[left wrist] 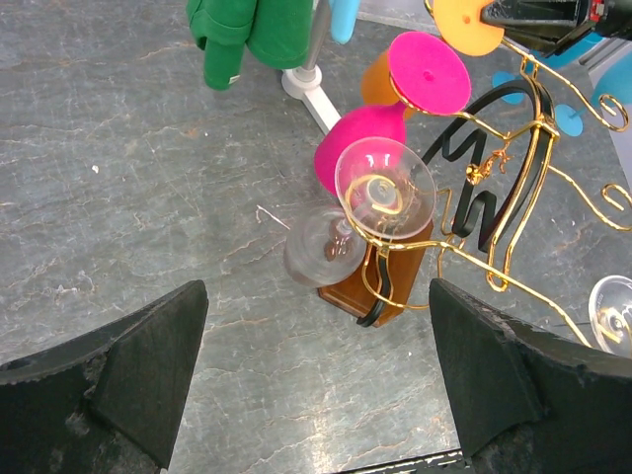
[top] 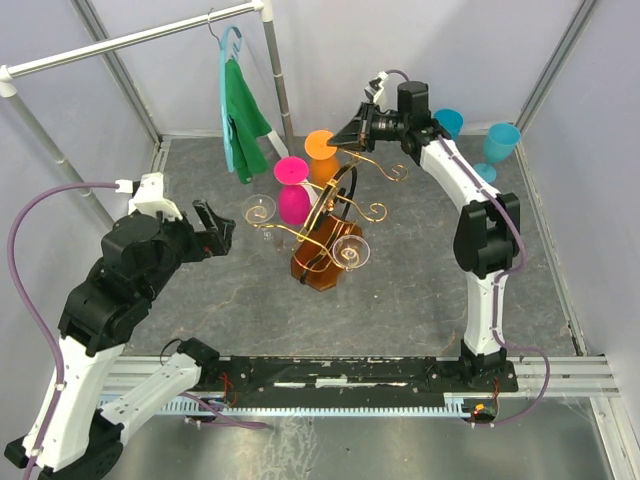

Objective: Take the wine glass off the wine glass rack

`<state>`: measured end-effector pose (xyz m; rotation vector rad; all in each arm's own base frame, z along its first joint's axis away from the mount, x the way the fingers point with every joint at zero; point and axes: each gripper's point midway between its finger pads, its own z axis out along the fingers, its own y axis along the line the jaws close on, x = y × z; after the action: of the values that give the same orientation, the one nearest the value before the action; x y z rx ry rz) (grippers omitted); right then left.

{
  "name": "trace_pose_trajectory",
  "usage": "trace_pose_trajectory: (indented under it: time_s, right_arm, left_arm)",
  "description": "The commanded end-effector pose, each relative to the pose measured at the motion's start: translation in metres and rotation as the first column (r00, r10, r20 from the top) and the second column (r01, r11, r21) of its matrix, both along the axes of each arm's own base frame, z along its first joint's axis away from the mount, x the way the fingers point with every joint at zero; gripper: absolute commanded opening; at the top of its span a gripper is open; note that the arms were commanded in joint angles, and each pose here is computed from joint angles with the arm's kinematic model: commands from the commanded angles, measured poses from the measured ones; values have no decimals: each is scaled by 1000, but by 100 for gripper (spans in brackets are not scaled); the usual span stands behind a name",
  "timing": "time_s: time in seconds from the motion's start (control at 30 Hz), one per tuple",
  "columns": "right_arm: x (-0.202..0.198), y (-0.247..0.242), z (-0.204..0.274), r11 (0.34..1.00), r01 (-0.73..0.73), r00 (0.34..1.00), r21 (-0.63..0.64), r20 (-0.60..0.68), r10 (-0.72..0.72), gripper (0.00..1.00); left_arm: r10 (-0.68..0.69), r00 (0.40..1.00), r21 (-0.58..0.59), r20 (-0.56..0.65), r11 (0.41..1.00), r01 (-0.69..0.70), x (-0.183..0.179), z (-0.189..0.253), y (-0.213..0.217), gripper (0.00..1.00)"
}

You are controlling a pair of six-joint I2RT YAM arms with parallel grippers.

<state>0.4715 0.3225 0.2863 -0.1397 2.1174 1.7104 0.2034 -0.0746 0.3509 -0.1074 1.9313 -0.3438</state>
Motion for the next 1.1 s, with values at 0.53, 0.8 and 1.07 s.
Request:
trace_pose_trajectory:
  time_s: [0.53,0.8,1.07]
  right_arm:
    - [72,-153,39,853,418,888,-313,341,-310,1]
    - [116,-175,0,313,701,654,-640,753,76,1]
    - [176,-185,-20,102,843,469,-528,814,344,1]
  left_arm:
    - [14,1000,-33,17,999,-13,8,4,-5,99]
    - [8,1000,-22,-17,1000,-8,22,-10,-14,99]
    - [41,998,4,-43,999,-41,27,-18,-10,99]
